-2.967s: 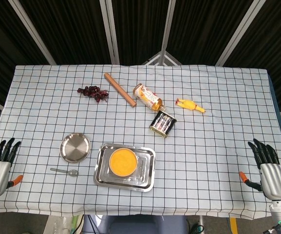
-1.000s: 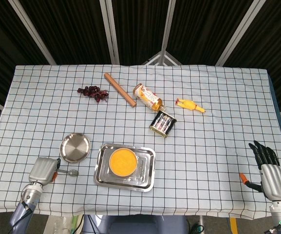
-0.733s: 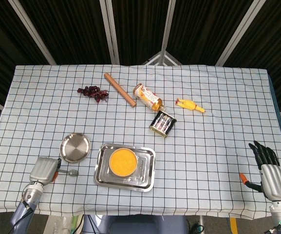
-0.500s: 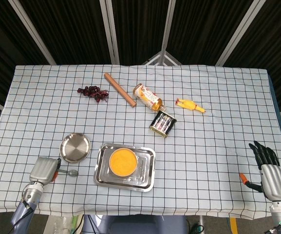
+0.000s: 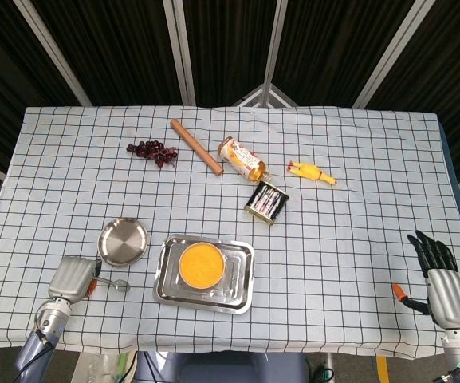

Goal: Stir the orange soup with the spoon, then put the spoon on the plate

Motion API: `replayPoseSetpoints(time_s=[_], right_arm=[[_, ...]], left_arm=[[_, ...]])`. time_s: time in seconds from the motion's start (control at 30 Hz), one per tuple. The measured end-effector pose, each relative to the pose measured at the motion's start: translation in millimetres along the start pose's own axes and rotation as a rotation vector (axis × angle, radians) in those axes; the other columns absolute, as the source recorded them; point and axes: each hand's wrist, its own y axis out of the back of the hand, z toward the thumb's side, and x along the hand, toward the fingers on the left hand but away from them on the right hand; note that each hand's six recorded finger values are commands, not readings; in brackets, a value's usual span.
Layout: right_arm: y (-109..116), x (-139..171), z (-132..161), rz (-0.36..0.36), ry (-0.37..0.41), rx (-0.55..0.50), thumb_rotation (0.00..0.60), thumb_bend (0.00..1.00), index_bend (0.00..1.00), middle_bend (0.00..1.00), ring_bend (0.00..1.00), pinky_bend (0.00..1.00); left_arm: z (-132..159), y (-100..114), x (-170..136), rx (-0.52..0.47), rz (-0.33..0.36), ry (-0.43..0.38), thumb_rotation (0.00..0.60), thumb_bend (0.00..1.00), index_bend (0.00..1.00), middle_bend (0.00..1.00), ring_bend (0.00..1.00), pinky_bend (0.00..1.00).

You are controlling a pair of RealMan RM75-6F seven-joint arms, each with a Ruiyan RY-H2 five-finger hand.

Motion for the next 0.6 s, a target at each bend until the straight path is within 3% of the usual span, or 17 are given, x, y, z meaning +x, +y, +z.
replayPoseSetpoints(time_s=[0.3,0.6], right_arm=[[-0.2,0.2,0.4,0.003,0.0,0.0,0.6,0.34,0.0,0.0,0.0,0.0],[-0.3,-0.8,0.3,0.005,-0.002,-0.003,0.6,0.34,0.0,0.0,0.0,0.0]], left_arm=[[7.2,36.7,-5.0,-0.009,0.03,-0.032,0.6,0.53,0.53,1.0,1.0,1.0],[17.0,80.3,9.7,0.027,0.061,-0.024,0.6,0.53,0.53,1.0,1.0,1.0]])
